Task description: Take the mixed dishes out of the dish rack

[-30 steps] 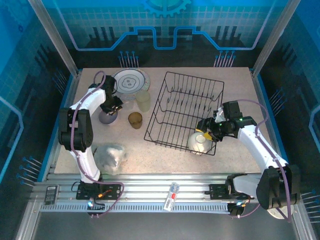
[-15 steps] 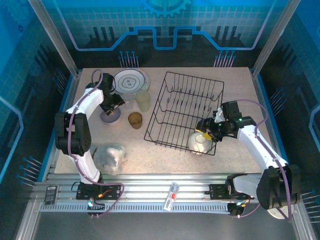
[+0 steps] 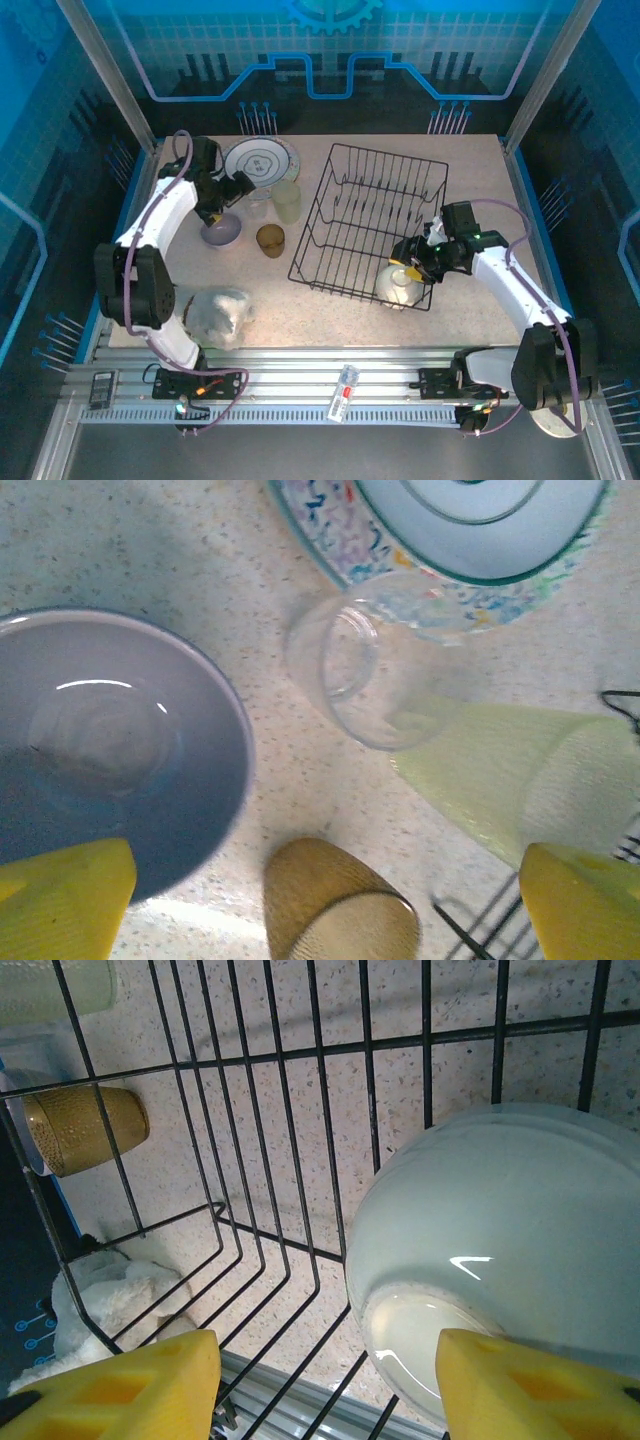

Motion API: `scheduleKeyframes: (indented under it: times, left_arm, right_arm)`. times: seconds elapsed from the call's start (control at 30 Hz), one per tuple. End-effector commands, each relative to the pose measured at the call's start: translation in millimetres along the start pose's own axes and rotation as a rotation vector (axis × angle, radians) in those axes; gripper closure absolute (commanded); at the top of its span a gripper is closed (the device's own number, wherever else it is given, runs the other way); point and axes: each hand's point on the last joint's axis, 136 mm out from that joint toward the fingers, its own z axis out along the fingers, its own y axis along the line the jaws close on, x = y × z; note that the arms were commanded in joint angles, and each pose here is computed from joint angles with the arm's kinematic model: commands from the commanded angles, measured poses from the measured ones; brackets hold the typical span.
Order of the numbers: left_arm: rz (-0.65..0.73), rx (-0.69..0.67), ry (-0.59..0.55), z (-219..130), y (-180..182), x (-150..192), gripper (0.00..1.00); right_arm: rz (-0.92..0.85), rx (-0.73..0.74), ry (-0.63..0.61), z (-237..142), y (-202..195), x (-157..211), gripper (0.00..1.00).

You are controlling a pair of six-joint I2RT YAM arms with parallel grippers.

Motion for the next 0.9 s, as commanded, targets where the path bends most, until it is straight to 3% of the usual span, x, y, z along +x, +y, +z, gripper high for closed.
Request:
scheduleKeyframes:
  times: [0.0, 0.33, 0.87]
  left_arm:
    - [0.004, 0.103, -0.028, -35.1, -22.0, -3.1, 0.01]
    - [0.181, 0.196, -0.048, -71.1, -68.7, 24.1, 0.01]
    - [0.431, 0.211, 0.154, -34.4, -94.6, 122.2, 0.01]
  right_arm:
    - [-0.016, -0.001, 0.014, 3.8, 2.4, 1.8, 0.40]
    - [-0.017, -0.005, 0.027, 8.7, 4.1, 0.3, 0.40]
    - [-0.025, -0.011, 0.016, 3.8, 8.2, 2.7, 0.40]
